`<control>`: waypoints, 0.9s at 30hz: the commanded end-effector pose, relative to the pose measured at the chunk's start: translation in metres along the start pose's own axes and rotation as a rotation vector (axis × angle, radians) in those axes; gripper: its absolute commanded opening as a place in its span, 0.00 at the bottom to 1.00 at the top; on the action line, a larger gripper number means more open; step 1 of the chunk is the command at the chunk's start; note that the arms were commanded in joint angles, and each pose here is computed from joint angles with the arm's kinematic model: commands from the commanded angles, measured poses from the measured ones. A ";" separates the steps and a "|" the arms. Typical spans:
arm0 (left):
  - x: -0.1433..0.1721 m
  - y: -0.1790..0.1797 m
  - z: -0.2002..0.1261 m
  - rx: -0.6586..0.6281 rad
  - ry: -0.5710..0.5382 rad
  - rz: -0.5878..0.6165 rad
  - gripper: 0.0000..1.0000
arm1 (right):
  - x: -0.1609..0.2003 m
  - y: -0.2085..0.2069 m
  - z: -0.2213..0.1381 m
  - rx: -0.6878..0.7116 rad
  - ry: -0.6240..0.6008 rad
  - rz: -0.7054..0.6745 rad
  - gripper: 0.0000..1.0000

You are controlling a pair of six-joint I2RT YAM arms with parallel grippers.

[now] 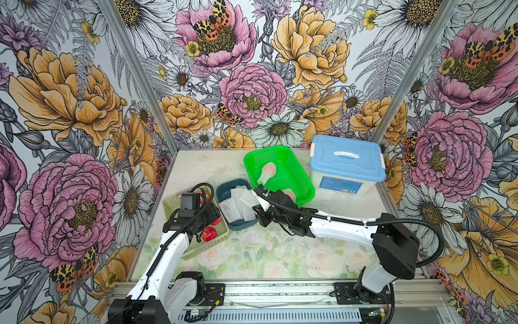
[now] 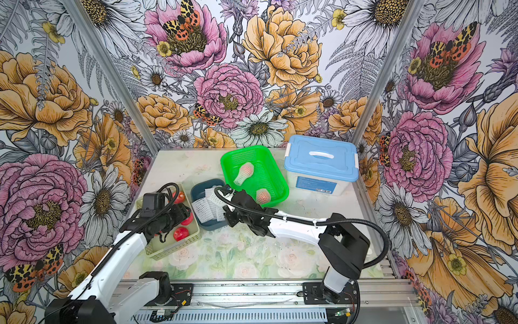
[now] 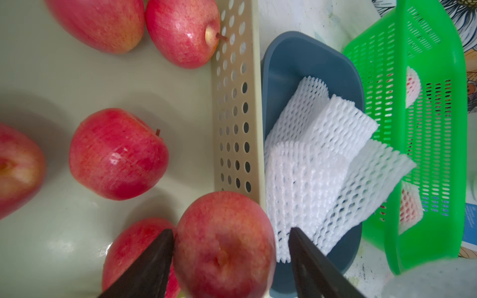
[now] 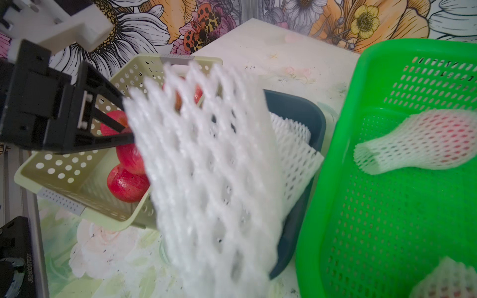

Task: Remove foam nets from apples
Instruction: Place the apple in the basket.

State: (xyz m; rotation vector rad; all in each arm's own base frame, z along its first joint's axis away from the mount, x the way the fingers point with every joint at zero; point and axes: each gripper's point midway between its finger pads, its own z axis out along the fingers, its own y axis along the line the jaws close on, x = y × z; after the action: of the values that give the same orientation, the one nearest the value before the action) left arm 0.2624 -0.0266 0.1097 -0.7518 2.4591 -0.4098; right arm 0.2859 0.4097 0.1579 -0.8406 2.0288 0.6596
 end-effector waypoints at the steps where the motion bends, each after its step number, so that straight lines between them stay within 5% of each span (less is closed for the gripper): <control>1: -0.016 -0.007 -0.011 0.036 -0.044 -0.006 0.80 | 0.008 0.004 0.019 -0.026 0.071 0.016 0.00; 9: -0.030 -0.029 -0.026 0.167 -0.070 0.008 0.90 | -0.003 0.011 0.042 -0.062 0.073 0.063 0.04; 11: -0.029 -0.040 -0.027 0.224 -0.045 0.023 0.91 | -0.004 0.013 0.043 -0.073 0.073 0.074 0.15; 14: -0.025 -0.054 -0.024 0.292 0.006 0.036 0.95 | -0.004 0.015 0.043 -0.084 0.076 0.083 0.49; 17: -0.023 -0.064 -0.025 0.351 0.022 0.042 0.98 | -0.005 0.014 0.039 -0.077 0.071 0.080 0.65; 27: -0.011 -0.099 -0.033 0.477 0.030 0.119 0.92 | -0.009 0.012 0.034 -0.071 0.058 0.073 0.69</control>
State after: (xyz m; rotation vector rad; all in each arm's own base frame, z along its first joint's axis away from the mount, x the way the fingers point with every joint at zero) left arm 0.2890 -0.0828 0.1738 -0.4698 2.3102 -0.8716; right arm 0.2939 0.4453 0.1322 -0.8533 2.1391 0.7449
